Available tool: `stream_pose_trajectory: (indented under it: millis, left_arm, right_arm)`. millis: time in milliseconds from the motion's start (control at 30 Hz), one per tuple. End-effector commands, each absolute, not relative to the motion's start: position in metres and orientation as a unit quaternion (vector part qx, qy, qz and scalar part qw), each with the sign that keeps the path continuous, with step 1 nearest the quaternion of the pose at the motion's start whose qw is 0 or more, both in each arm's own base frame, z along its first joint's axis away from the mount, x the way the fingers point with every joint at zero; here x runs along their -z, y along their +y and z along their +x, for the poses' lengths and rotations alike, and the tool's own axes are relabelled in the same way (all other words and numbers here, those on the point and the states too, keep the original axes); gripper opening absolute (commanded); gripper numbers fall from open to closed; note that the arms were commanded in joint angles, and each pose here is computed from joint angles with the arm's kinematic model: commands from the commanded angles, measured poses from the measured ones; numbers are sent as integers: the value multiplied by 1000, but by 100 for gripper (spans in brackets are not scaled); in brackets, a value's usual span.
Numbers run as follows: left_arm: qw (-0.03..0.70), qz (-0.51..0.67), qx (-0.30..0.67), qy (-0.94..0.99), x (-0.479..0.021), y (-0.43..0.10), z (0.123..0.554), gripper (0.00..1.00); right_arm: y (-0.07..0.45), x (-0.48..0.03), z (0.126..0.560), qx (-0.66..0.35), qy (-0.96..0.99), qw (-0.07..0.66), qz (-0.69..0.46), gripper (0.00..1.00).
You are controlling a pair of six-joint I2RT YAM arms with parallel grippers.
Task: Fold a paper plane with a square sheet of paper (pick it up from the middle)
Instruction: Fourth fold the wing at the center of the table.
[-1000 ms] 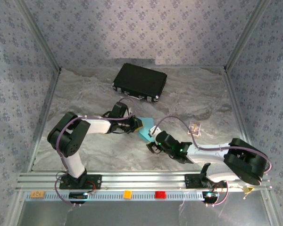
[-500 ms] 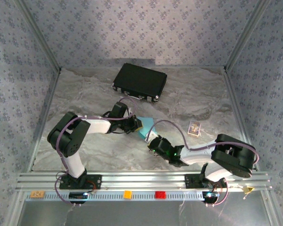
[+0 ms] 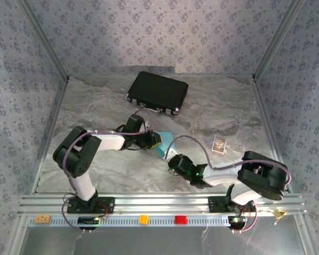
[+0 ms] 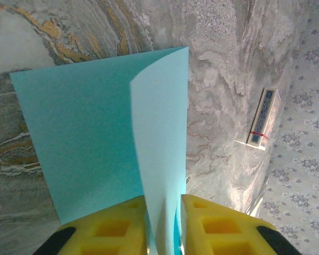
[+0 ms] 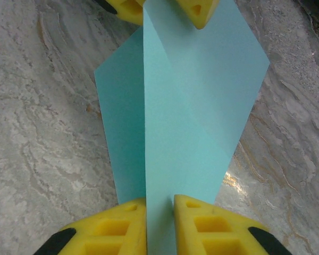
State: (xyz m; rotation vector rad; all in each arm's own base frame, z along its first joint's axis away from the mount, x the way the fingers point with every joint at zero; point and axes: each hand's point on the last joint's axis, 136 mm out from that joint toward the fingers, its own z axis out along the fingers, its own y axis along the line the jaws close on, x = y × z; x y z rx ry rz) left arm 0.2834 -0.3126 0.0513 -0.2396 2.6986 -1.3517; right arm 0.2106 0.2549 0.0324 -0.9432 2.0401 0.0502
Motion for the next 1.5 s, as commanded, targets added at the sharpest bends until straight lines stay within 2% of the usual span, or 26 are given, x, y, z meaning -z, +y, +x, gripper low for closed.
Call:
stream_pose_trajectory:
  millis: [0, 133, 233, 400, 500, 600, 967, 1467]
  left_arm:
    - [73, -59, 458, 884, -72, -318, 287, 23]
    - [73, -58, 452, 887, -71, -318, 288, 27]
    - [73, -58, 450, 888, -71, -317, 289, 26]
    - [72, -60, 447, 889, -70, -317, 289, 19]
    - [70, -61, 447, 889, -70, -317, 289, 11]
    - [70, -61, 447, 890, -72, -318, 289, 7]
    - [68, -59, 452, 887, -75, -319, 289, 6]
    - [68, -58, 452, 887, -76, -319, 289, 5]
  right_arm:
    - [260, -37, 215, -26, 820, 439, -368, 18]
    - [261, -37, 215, -35, 821, 438, -366, 12]
    - [261, -37, 215, -39, 822, 439, -361, 12]
    - [262, -39, 216, -47, 822, 442, -356, 11]
    - [260, -38, 216, -42, 824, 441, -355, 15]
    - [258, -37, 217, -35, 825, 438, -355, 18]
    - [254, -37, 221, -13, 824, 439, -358, 28]
    - [259, -37, 223, -2, 819, 439, -370, 31]
